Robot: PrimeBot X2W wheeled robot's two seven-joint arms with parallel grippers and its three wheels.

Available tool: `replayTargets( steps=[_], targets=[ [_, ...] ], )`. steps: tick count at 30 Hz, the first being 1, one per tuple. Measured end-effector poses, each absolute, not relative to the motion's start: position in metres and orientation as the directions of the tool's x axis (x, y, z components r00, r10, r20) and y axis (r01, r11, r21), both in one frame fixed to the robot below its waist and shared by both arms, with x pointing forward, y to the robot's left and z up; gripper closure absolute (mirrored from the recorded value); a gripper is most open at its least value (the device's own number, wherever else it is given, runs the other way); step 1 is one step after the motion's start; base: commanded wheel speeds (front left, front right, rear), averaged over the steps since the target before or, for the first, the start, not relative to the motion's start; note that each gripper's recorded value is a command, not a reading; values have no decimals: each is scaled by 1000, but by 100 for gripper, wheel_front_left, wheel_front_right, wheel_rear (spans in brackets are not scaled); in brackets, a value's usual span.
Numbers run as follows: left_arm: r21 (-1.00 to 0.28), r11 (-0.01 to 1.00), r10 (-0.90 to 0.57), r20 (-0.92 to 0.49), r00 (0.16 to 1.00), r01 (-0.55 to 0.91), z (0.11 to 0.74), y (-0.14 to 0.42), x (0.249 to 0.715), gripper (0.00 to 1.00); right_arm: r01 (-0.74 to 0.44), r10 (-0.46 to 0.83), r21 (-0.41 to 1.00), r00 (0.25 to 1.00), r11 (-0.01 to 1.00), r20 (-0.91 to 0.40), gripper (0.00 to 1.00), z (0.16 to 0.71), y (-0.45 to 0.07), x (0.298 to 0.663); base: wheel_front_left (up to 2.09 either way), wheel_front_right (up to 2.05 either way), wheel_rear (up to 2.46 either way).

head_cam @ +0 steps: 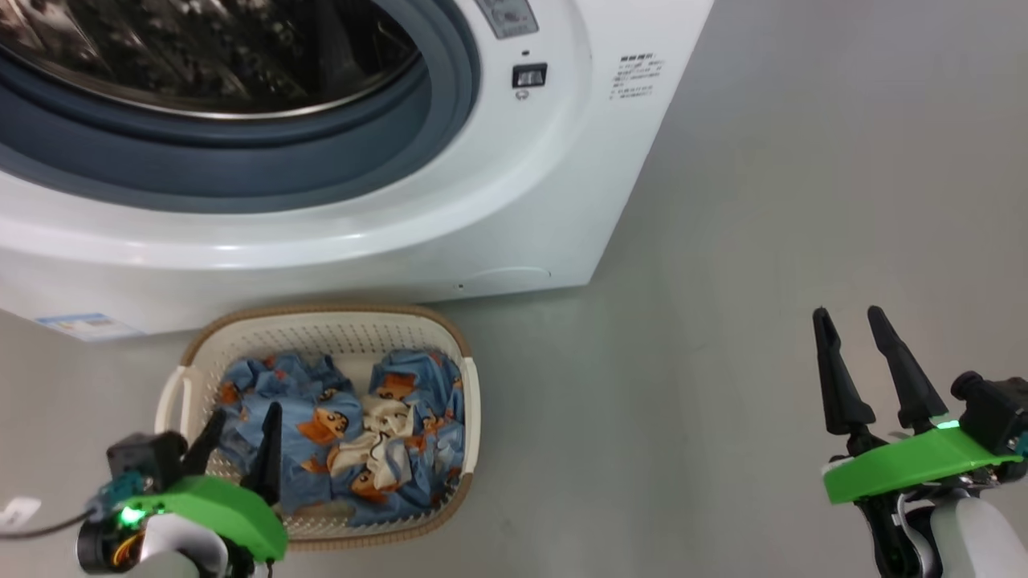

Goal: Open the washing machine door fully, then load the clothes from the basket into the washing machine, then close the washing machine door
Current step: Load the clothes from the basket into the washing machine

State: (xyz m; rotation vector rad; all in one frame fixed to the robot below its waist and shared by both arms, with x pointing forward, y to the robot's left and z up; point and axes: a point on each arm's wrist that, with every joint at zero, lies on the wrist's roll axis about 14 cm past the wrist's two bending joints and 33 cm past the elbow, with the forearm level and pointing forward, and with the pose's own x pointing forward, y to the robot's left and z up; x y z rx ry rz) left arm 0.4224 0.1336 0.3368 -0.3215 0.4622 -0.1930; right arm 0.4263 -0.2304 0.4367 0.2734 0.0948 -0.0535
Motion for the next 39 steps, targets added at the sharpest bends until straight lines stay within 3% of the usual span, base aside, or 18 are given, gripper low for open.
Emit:
replayTargets(
  steps=[24, 39],
  targets=[
    [-273, 954, -290, -720, 630, 126, 200, 126, 456, 0, 50, 17, 271, 970, 961, -241, 0, 354, -209, 474, 0, 0, 0],
    [-243, 961, -277, -824, 495, 134, 149, 132, 461, 0, 45, 39, 276, 957, 960, -289, 0, 317, -201, 485, 0, 0, 0]
  ],
)
